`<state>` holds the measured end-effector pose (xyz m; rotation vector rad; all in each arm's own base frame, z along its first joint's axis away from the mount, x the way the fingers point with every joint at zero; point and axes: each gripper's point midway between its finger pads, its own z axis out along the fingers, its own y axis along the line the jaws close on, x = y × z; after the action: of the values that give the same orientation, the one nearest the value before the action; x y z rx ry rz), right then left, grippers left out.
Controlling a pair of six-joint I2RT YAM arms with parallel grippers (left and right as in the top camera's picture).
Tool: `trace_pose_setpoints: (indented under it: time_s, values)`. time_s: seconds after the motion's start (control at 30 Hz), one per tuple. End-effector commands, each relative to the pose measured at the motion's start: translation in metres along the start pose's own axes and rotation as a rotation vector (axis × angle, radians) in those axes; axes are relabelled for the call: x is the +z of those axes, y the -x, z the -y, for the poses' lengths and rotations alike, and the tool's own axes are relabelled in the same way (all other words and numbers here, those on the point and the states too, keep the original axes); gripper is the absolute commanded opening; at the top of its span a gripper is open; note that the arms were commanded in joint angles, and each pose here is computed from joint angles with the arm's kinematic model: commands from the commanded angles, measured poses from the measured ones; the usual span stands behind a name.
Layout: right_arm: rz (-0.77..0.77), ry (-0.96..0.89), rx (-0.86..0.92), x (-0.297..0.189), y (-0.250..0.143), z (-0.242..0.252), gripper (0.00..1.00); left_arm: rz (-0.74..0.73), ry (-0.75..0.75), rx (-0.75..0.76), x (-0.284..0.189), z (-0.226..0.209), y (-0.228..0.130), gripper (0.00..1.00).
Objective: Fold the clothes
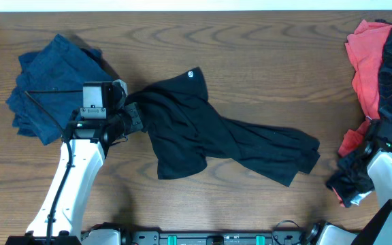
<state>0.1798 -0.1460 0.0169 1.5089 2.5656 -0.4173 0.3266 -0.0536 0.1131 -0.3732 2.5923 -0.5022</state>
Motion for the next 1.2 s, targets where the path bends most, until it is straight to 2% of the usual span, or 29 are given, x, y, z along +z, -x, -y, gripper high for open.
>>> trace_pose_setpoints:
  time_s: [0.0,0.07,0.27,0.6,0.77,0.87,1.0,1.17]
  values:
    - [0.115,-0.223,0.1,0.0,0.018,0.045,0.52,0.006,0.001,0.005,-0.001,0.001,0.004,0.06]
    - [0.132,-0.296,0.19,-0.002,0.017,0.063,0.51,0.006,0.001,0.005,-0.001,0.001,0.004,0.06]
    - [0.105,-0.343,0.344,0.001,0.014,0.088,0.5,0.006,0.001,0.005,-0.001,0.001,0.004,0.06]
    - [0.083,-0.274,0.358,0.002,0.015,0.077,0.51,0.009,0.0,0.006,-0.001,0.001,0.005,0.06]
    - [0.074,-0.12,0.295,-0.013,0.028,0.053,0.56,0.01,-0.001,0.006,-0.001,0.001,0.005,0.07]
    - [0.097,-0.064,0.3,-0.034,0.037,0.049,0.6,0.01,0.0,0.006,-0.001,0.001,0.005,0.15]
    - [0.139,0.06,0.289,-0.064,0.051,0.034,0.63,0.01,0.0,0.006,-0.001,0.001,0.005,0.16]
    - [0.088,0.46,-0.066,-0.099,0.032,-0.047,0.63,0.01,0.001,0.006,-0.001,0.001,0.005,0.15]
